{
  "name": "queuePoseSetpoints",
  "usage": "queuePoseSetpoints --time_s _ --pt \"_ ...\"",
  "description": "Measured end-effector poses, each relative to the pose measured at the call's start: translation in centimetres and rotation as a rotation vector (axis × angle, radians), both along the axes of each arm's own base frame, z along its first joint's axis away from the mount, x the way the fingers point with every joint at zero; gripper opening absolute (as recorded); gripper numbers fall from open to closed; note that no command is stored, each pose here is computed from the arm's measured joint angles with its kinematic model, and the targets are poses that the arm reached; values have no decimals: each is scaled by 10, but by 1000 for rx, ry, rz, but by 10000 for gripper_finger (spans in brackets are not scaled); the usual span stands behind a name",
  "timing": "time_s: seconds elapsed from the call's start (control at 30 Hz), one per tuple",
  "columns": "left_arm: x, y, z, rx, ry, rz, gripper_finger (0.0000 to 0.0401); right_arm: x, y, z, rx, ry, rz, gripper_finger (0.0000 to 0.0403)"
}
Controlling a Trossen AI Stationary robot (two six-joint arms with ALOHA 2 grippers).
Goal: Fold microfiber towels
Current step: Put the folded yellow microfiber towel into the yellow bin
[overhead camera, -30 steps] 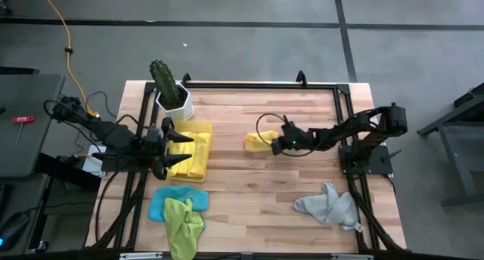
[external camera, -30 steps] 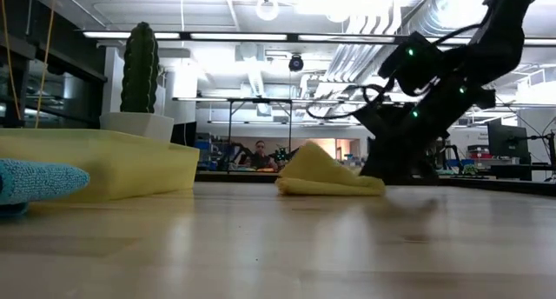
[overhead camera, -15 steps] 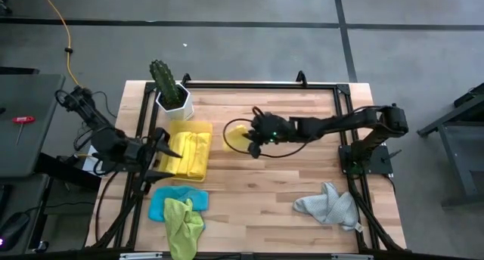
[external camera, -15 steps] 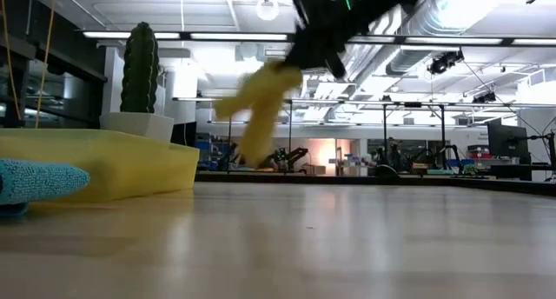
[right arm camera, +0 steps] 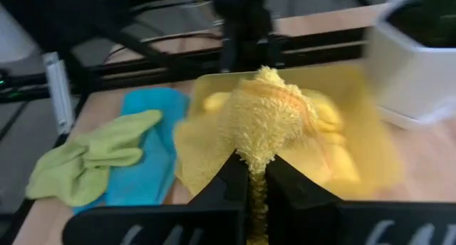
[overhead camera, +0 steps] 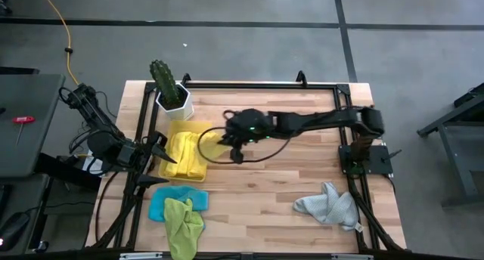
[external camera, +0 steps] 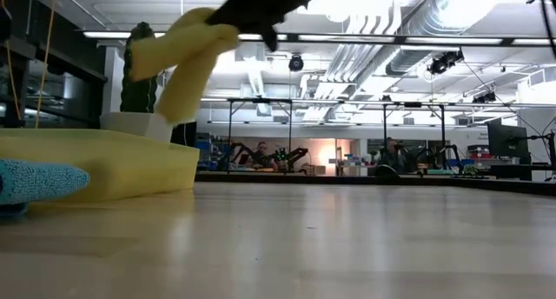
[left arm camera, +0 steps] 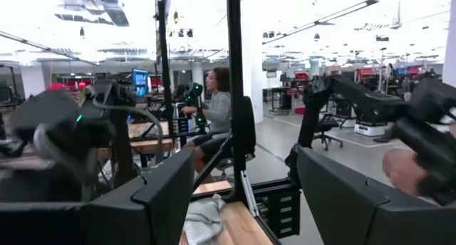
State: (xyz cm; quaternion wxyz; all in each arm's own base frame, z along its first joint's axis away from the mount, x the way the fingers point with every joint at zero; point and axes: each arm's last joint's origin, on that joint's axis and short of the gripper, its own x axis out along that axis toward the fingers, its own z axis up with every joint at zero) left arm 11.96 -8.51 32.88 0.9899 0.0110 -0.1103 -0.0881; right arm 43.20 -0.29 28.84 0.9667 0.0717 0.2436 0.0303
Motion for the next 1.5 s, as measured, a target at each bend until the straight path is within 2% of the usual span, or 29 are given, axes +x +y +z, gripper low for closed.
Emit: queuePoseSetpoints --time_s 0.13,0.37,0.47,0.6,0.7,0.83,0.97,1.27,1.5 --pt "1 -1 0 16 -4 4 239 35 -2 -13 31 -8 117 0" --pt "0 0 0 16 -6 1 239 83 3 -13 50 -107 399 0" --pt "0 -1 0 15 -6 0 239 97 1 -19 47 -75 435 0" --pt "0 -1 0 13 -5 -3 239 111 -12 -43 23 23 427 0" --pt "1 -1 0 7 -3 -4 239 117 -25 -58 -24 79 356 0" --pt "1 -1 0 9 0 -4 239 114 -43 -71 -92 162 256 0" --pt "1 -1 0 11 1 -4 239 108 -58 -78 -90 247 210 0" --pt "1 -1 0 10 1 -2 239 109 -63 -83 -135 243 231 0" --pt "1 -1 -1 11 2 -1 239 119 -63 -110 -141 222 237 0"
